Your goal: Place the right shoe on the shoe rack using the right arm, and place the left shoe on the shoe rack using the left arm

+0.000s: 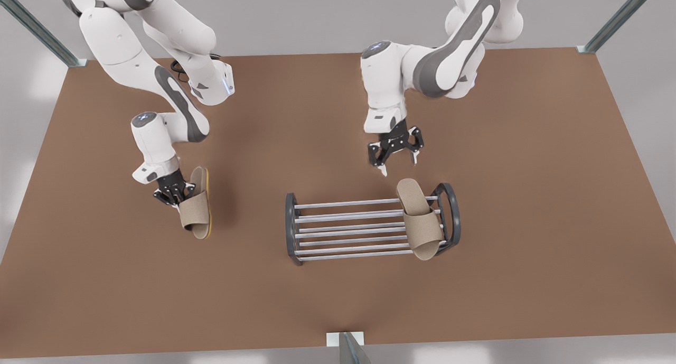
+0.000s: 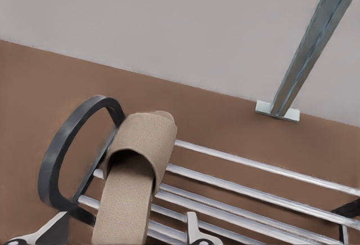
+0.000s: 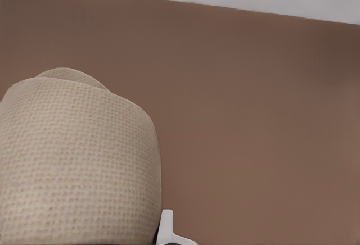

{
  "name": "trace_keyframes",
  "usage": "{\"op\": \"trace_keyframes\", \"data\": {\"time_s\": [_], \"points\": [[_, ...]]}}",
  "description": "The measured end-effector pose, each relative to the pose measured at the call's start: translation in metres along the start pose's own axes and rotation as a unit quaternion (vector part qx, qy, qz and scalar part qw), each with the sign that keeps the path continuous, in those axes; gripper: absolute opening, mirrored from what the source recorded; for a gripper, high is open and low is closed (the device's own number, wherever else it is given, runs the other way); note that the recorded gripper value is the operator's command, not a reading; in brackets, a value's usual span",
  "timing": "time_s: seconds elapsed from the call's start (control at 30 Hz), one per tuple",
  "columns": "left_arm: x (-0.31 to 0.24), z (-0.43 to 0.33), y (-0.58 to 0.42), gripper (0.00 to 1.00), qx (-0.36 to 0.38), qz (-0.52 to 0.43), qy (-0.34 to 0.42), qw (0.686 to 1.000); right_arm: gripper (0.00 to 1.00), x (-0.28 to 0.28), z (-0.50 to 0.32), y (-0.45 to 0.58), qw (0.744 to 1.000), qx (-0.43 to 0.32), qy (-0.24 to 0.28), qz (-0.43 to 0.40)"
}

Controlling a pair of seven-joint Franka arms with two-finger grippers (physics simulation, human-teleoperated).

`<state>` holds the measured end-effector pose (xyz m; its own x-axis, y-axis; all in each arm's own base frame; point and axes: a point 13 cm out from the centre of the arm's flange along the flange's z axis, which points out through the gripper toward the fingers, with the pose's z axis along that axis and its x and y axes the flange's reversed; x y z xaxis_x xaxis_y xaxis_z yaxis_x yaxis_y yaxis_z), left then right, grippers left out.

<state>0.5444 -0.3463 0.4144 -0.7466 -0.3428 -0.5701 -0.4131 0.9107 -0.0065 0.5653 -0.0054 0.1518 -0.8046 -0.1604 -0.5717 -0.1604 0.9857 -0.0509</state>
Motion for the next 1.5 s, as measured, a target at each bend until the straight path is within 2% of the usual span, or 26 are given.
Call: {"op": "trace_keyframes", "data": {"time_s": [0.07, 0.13, 0.17, 0.23, 0.4, 0.5, 0.67, 0.77, 0.9, 1.07, 1.23, 1.5], "points": [[-0.095, 0.017, 0.073, 1.0, -0.038, -0.107, 0.082, 0.99, 0.21, -0.061, -0.019, 0.007, 1.0, -0.001, -0.017, -0.01], [-0.178, 0.077, 0.207, 1.0, -0.083, -0.224, 0.169, 0.956, 0.21, -0.134, -0.057, 0.035, 0.999, -0.007, -0.032, -0.028], [-0.19, 0.099, 0.249, 1.0, -0.093, -0.243, 0.205, 0.943, 0.21, -0.173, -0.082, 0.055, 0.999, -0.012, -0.037, -0.037], [-0.204, 0.106, 0.254, 1.0, -0.076, -0.215, 0.238, 0.944, 0.21, -0.227, -0.122, 0.105, 0.998, -0.032, -0.029, -0.047], [-0.192, 0.109, 0.251, 1.0, -0.074, -0.137, 0.287, 0.945, 0.21, -0.298, -0.184, 0.25, 0.99, -0.098, 0.039, -0.093], [-0.188, 0.122, 0.266, 1.0, -0.07, -0.097, 0.31, 0.943, 0.21, -0.301, -0.19, 0.334, 0.981, -0.105, 0.106, -0.124], [-0.172, 0.126, 0.257, 1.0, -0.045, -0.022, 0.338, 0.94, 0.21, -0.271, -0.165, 0.389, 0.977, 0.028, 0.187, -0.102], [-0.162, 0.153, 0.256, 1.0, -0.034, 0.008, 0.359, 0.933, 0.21, -0.259, -0.158, 0.39, 0.974, 0.103, 0.197, -0.053], [-0.16, 0.16, 0.255, 1.0, -0.017, 0.042, 0.364, 0.93, 0.21, -0.264, -0.161, 0.391, 0.976, 0.13, 0.172, 0.039], [-0.157, 0.162, 0.257, 1.0, -0.003, 0.074, 0.37, 0.926, 0.21, -0.282, -0.163, 0.436, 0.983, 0.091, 0.108, 0.12], [-0.156, 0.163, 0.253, 1.0, 0.012, 0.1, 0.371, 0.923, 0.21, -0.288, -0.128, 0.47, 0.984, 0.044, 0.071, 0.156], [-0.155, 0.166, 0.251, 1.0, 0.03, 0.126, 0.372, 0.919, 0.21, -0.276, -0.084, 0.499, 0.983, -0.002, 0.045, 0.18]]}}
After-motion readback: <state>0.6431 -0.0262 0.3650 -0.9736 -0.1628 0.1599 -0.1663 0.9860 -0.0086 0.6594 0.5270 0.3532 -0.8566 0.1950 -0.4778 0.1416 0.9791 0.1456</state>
